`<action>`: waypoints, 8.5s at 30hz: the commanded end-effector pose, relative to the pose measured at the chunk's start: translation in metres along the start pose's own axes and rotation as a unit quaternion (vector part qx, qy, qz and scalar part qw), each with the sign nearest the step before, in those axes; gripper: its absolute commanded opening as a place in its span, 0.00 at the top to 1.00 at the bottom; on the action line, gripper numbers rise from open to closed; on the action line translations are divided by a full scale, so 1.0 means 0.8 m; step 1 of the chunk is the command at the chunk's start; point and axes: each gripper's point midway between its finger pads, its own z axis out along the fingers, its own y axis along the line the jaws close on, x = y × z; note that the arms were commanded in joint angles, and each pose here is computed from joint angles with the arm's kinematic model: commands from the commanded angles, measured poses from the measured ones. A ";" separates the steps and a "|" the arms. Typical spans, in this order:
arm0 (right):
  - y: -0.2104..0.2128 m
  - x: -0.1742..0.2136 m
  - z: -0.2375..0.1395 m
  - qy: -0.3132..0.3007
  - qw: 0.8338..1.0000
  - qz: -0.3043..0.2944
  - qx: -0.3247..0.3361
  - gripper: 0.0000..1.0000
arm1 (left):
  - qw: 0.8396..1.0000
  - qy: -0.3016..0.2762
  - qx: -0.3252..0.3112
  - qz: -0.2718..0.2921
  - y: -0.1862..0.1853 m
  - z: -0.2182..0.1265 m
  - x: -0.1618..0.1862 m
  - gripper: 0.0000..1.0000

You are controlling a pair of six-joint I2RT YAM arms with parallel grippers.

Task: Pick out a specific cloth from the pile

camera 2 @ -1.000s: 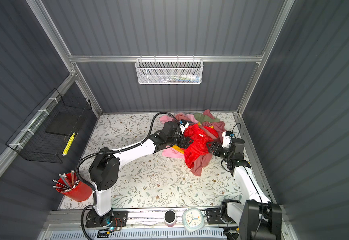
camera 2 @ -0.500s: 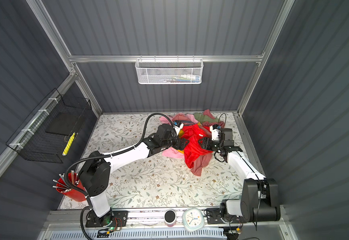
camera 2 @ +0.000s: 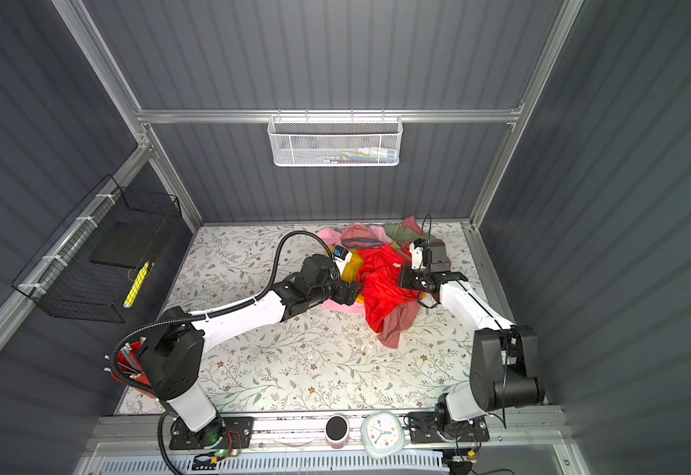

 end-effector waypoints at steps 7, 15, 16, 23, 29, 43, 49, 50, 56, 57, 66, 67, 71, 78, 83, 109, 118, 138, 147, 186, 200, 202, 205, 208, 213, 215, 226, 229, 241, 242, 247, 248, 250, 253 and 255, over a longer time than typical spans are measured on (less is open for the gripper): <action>0.077 -0.085 -0.109 -0.127 0.989 -0.069 -0.023 1.00 | 0.999 -0.011 -0.031 0.010 0.014 -0.024 0.006 0.11; 0.150 -0.133 -0.209 -0.204 0.970 -0.106 -0.079 1.00 | 0.999 -0.025 -0.031 0.011 0.015 -0.039 0.007 0.11; 0.163 -0.139 -0.223 -0.215 0.966 -0.114 -0.091 1.00 | 0.999 -0.028 -0.026 0.012 0.013 -0.043 0.005 0.10; 0.238 -0.159 -0.286 -0.243 0.945 -0.154 -0.158 1.00 | 0.998 -0.053 0.012 0.014 -0.005 -0.062 -0.005 0.08; 0.289 -0.170 -0.317 -0.259 0.928 -0.175 -0.205 1.00 | 0.995 -0.092 0.037 0.019 -0.021 -0.084 -0.019 0.06; 0.357 -0.175 -0.341 -0.264 0.904 -0.210 -0.262 1.00 | 0.981 -0.177 0.062 0.041 -0.059 -0.099 -0.079 0.00; 0.359 -0.176 -0.355 -0.270 0.902 -0.207 -0.266 1.00 | 0.969 -0.241 0.036 0.038 -0.055 -0.102 -0.125 0.00; 0.357 -0.175 -0.352 -0.268 0.904 -0.207 -0.262 1.00 | 0.966 -0.253 0.038 0.040 -0.058 -0.103 -0.133 0.00; 0.343 -0.160 -0.329 -0.253 0.914 -0.202 -0.245 1.00 | 0.957 -0.276 0.060 0.059 -0.077 -0.078 -0.164 0.00; 0.340 -0.157 -0.326 -0.251 0.916 -0.201 -0.241 1.00 | 0.955 -0.284 0.060 0.061 -0.078 -0.075 -0.168 0.00; 0.293 -0.141 -0.305 -0.242 0.935 -0.180 -0.187 1.00 | 0.931 -0.346 0.056 0.104 -0.093 -0.079 -0.223 0.58; 0.283 -0.139 -0.299 -0.240 0.939 -0.173 -0.177 1.00 | 0.930 -0.346 0.053 0.111 -0.094 -0.082 -0.227 0.71; 0.243 -0.131 -0.279 -0.228 0.952 -0.149 -0.137 0.91 | 0.926 -0.356 0.029 0.122 -0.088 -0.100 -0.240 1.00; 0.174 -0.115 -0.261 -0.238 0.962 -0.116 -0.067 0.13 | 0.919 -0.367 0.036 0.142 -0.100 -0.154 -0.273 1.00; 0.134 -0.090 -0.236 -0.222 0.970 -0.092 -0.041 0.01 | 0.918 -0.370 0.025 0.143 -0.098 -0.186 -0.287 1.00; 0.007 0.045 -0.113 -0.114 0.993 -0.017 0.029 0.01 | 0.910 -0.328 -0.182 0.177 -0.018 -0.290 -0.312 1.00; 0.010 0.046 -0.132 -0.134 0.990 -0.033 0.016 0.01 | 0.903 -0.263 -0.311 0.138 0.105 -0.328 -0.272 1.00; 0.045 0.053 -0.142 -0.142 0.986 -0.066 -0.064 0.01 | 0.878 -0.152 -0.436 0.124 0.257 -0.320 -0.197 1.00; 0.038 0.059 -0.140 -0.138 0.987 -0.058 -0.053 0.01 | 0.887 -0.175 -0.421 0.074 0.306 -0.326 -0.217 1.00; 0.062 0.057 -0.133 -0.111 0.987 -0.034 -0.108 0.01 | 0.916 -0.010 -0.373 -0.146 0.334 -0.236 0.041 1.00; 0.052 0.066 -0.132 -0.098 0.991 -0.037 -0.088 0.01 | 0.882 0.187 -0.344 -0.262 0.368 -0.168 0.179 1.00; 0.052 0.067 -0.131 -0.096 0.991 -0.038 -0.087 0.01 | 0.874 0.224 -0.337 -0.270 0.369 -0.160 0.199 1.00; 0.051 0.068 -0.130 -0.096 0.991 -0.038 -0.084 0.01 | 0.864 0.263 -0.330 -0.276 0.366 -0.153 0.223 0.94; 0.050 0.069 -0.129 -0.095 0.991 -0.039 -0.084 0.01 | 0.860 0.277 -0.323 -0.282 0.363 -0.150 0.234 0.66; 0.049 0.069 -0.127 -0.093 0.991 -0.041 -0.082 0.01 | 0.862 0.262 -0.326 -0.286 0.360 -0.159 0.221 0.32; 0.049 0.069 -0.128 -0.094 0.991 -0.040 -0.082 0.01 | 0.864 0.252 -0.329 -0.285 0.358 -0.167 0.209 0.26; 0.049 0.067 -0.130 -0.098 0.991 -0.047 -0.081 0.01 | 0.871 0.185 -0.363 -0.275 0.343 -0.234 0.146 0.12; 0.049 0.067 -0.130 -0.099 0.991 -0.050 -0.080 0.01 | 0.871 0.163 -0.367 -0.282 0.334 -0.252 0.138 0.12; 0.050 0.061 -0.130 -0.098 0.991 -0.052 -0.079 0.01 | 0.914 0.145 -0.290 -0.246 0.269 -0.191 0.124 0.00; 0.050 0.062 -0.130 -0.096 0.991 -0.052 -0.079 0.01 | 0.910 0.156 -0.291 -0.249 0.272 -0.184 0.132 0.00; 0.038 0.060 -0.131 -0.101 0.992 -0.052 -0.049 0.01 | 0.893 0.203 -0.315 -0.251 0.290 -0.157 0.170 0.00; 0.037 0.061 -0.131 -0.099 0.993 -0.051 -0.047 0.01 | 0.891 0.208 -0.317 -0.251 0.294 -0.151 0.176 0.00; 0.035 0.061 -0.130 -0.099 0.993 -0.050 -0.042 0.01 | 0.888 0.216 -0.320 -0.249 0.299 -0.140 0.184 0.02; 0.030 0.063 -0.129 -0.096 0.994 -0.049 -0.032 0.01 | 0.884 0.232 -0.322 -0.247 0.306 -0.125 0.196 0.09; 0.027 0.064 -0.128 -0.094 0.994 -0.048 -0.025 0.01 | 0.880 0.245 -0.328 -0.240 0.312 -0.117 0.205 0.22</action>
